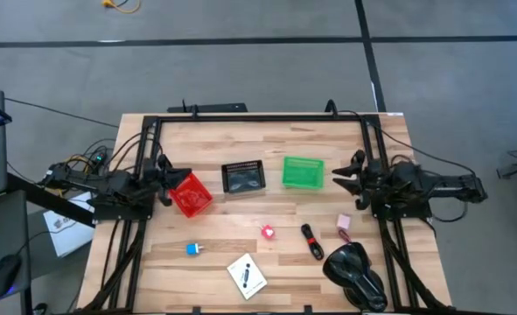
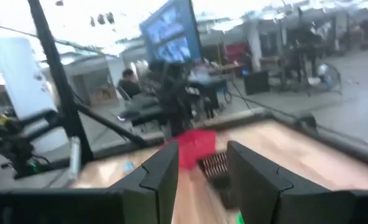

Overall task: Pick and place items into bin
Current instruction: Put the pink charger cable into the green bin

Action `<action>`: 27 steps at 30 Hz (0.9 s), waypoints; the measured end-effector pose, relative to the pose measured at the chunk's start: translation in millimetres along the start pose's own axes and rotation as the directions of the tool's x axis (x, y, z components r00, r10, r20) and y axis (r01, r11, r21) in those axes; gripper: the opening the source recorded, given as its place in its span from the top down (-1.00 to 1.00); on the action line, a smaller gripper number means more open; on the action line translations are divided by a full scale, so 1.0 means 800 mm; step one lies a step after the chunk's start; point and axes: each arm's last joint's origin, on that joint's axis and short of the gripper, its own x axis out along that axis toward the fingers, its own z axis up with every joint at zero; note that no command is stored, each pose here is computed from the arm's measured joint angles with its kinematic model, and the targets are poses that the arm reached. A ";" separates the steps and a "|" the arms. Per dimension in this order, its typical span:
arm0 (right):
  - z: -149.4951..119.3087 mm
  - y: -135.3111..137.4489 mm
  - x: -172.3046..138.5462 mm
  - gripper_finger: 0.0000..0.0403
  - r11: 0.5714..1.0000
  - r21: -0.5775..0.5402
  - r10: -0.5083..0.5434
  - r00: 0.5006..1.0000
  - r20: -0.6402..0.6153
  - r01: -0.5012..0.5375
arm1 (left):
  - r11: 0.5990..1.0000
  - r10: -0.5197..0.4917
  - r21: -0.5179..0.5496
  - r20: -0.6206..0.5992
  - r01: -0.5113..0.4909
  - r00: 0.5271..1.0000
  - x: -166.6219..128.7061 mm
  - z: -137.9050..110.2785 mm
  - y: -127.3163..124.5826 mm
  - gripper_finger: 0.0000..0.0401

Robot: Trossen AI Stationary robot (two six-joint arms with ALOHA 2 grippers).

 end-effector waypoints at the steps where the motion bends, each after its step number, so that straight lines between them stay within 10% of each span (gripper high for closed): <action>1: 0.014 0.003 -0.002 0.37 0.999 -0.023 0.024 1.000 0.003 -0.024 | 1.000 -0.005 -0.005 0.007 0.005 1.000 0.000 0.001 0.000 1.00; 6: 0.087 0.019 -0.011 0.36 0.982 -0.125 0.142 0.990 0.005 -0.140 | 0.999 -0.016 -0.043 0.004 0.016 1.000 0.000 0.001 -0.001 1.00; 9: 0.099 0.021 -0.005 0.36 0.995 -0.044 0.076 0.971 -0.227 -0.088 | 0.997 -0.065 -0.046 -0.011 0.065 0.998 0.000 0.001 -0.003 1.00; 15: 0.094 0.029 0.029 0.35 0.973 0.158 -0.013 0.726 -0.687 0.167 | 0.997 -0.056 -0.051 -0.006 0.055 0.998 0.000 0.001 -0.003 1.00; 20: 0.104 0.046 0.060 0.36 0.967 0.194 0.054 0.614 -0.788 0.164 | 0.998 -0.058 -0.007 -0.006 0.058 0.998 0.000 0.001 -0.003 1.00; 27: 0.083 0.078 0.080 0.36 0.741 0.442 0.248 0.406 -0.880 0.505 | 0.990 -0.142 0.007 -0.020 0.142 0.990 0.000 0.002 -0.006 1.00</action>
